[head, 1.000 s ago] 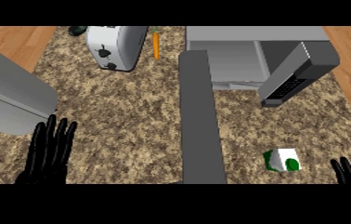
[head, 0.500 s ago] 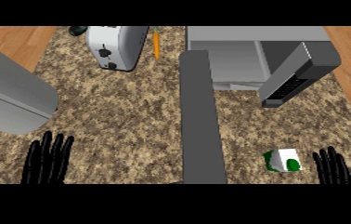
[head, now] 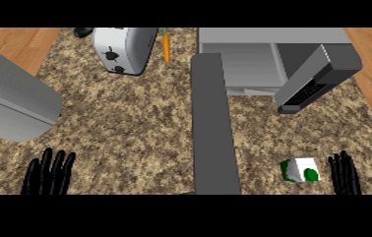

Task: Pick up the milk, place it into the microwave and close the microwave

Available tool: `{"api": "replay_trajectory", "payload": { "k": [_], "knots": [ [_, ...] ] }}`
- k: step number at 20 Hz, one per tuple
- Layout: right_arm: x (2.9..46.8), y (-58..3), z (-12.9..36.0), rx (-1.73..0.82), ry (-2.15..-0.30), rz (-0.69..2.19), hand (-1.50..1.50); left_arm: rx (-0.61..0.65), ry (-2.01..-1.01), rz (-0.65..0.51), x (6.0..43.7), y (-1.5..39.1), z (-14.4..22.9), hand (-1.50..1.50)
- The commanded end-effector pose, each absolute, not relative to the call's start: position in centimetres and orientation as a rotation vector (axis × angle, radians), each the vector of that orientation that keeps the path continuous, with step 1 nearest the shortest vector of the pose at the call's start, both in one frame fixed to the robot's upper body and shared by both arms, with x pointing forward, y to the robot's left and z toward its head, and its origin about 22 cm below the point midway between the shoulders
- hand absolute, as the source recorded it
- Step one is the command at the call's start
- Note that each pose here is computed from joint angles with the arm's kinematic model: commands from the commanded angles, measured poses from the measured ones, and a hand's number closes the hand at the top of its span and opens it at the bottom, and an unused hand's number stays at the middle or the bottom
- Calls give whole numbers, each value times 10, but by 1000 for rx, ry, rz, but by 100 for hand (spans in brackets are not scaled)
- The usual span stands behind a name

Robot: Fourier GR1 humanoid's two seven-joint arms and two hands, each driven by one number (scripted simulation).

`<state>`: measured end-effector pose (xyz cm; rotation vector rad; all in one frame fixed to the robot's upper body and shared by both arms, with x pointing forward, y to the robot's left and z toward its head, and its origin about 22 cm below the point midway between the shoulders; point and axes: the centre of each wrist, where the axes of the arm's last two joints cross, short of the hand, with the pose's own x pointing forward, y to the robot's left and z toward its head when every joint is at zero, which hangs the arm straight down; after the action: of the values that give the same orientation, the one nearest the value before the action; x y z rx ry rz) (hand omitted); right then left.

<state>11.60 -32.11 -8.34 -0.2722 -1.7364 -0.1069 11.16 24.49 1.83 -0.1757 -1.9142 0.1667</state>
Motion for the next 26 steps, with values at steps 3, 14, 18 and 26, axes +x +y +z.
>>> {"api": "replay_trajectory", "payload": {
  "k": [3,14,18,26],
  "knots": [
    [126,-332,-129,-288,-1729,-80,-150,-180,-1919,177,107,250,16,-150],
    [129,-354,-157,-293,-1745,-96,-150,-174,-1902,183,77,244,-1,-150],
    [134,-356,-169,-282,-1742,-54,-150,-181,-1914,174,101,235,-7,-150],
    [143,-333,-167,-216,-1812,-24,-150,-189,-1900,190,100,258,-1,-150]
  ]
}}
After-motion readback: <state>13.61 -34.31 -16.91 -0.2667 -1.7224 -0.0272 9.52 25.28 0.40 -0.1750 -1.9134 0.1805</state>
